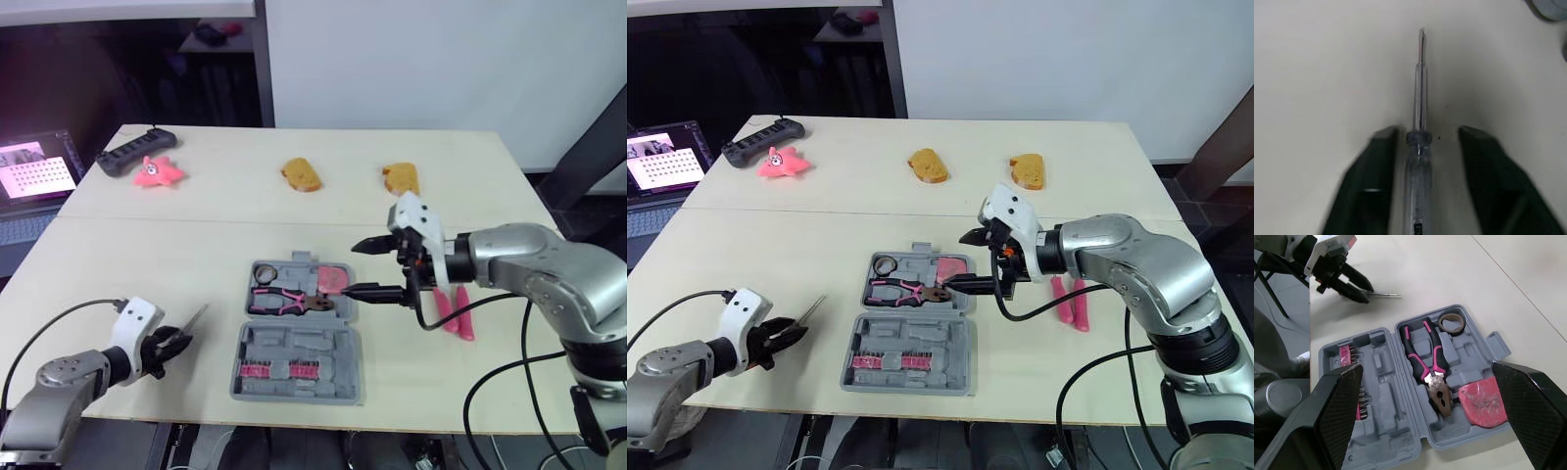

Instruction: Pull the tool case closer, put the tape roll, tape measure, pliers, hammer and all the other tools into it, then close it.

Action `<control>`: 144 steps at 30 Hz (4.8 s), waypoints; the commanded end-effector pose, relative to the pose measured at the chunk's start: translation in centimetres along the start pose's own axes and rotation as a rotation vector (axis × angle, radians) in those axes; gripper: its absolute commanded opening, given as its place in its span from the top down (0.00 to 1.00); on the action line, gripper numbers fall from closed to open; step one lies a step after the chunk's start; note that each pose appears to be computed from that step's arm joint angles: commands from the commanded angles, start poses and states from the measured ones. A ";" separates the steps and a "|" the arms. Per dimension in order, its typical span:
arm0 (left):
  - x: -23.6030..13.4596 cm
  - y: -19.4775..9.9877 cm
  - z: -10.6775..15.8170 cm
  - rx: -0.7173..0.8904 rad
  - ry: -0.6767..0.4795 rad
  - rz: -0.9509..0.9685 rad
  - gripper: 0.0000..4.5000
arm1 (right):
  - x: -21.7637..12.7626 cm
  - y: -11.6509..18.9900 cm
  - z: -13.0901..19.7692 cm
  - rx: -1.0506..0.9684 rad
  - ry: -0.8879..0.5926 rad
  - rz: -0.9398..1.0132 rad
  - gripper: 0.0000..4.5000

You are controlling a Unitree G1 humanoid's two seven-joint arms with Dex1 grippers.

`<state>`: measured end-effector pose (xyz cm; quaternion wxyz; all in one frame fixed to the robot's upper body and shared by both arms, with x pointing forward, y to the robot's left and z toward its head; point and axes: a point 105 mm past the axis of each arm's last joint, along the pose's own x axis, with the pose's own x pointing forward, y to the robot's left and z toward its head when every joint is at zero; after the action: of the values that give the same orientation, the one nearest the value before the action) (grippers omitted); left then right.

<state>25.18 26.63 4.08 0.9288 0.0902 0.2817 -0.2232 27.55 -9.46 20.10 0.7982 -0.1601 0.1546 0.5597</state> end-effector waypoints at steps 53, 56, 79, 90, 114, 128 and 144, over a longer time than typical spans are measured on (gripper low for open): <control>2.7 -11.2 16.0 0.970 0.212 -0.862 1.00 | -3.6 3.5 -1.8 -0.061 0.167 -0.095 0.00; 3.7 -13.3 15.1 0.967 0.254 -0.873 1.00 | -3.8 3.4 -2.0 -0.049 0.174 -0.124 0.00; 7.2 -15.1 11.9 1.013 0.339 -0.786 1.00 | -3.9 2.2 -2.1 -0.059 0.188 -0.199 0.00; 7.2 -15.4 11.5 1.010 0.339 -0.780 1.00 | -4.1 2.1 -2.6 -0.062 0.202 -0.209 0.00; 8.2 -16.4 11.2 1.011 0.339 -0.777 1.00 | -3.5 1.6 -2.4 -0.081 0.193 -0.210 0.00; 6.7 -14.5 13.2 0.894 0.333 -0.730 0.25 | -3.3 1.6 -2.4 -0.082 0.189 -0.202 0.00; 2.0 -12.0 16.1 0.663 -0.270 -0.757 0.30 | -2.7 1.6 -1.5 -0.143 0.131 -0.177 0.00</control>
<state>28.99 9.88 14.74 0.7262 0.2649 0.0919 -0.6277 25.00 -12.26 18.67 0.8175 -0.2570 0.1842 0.4813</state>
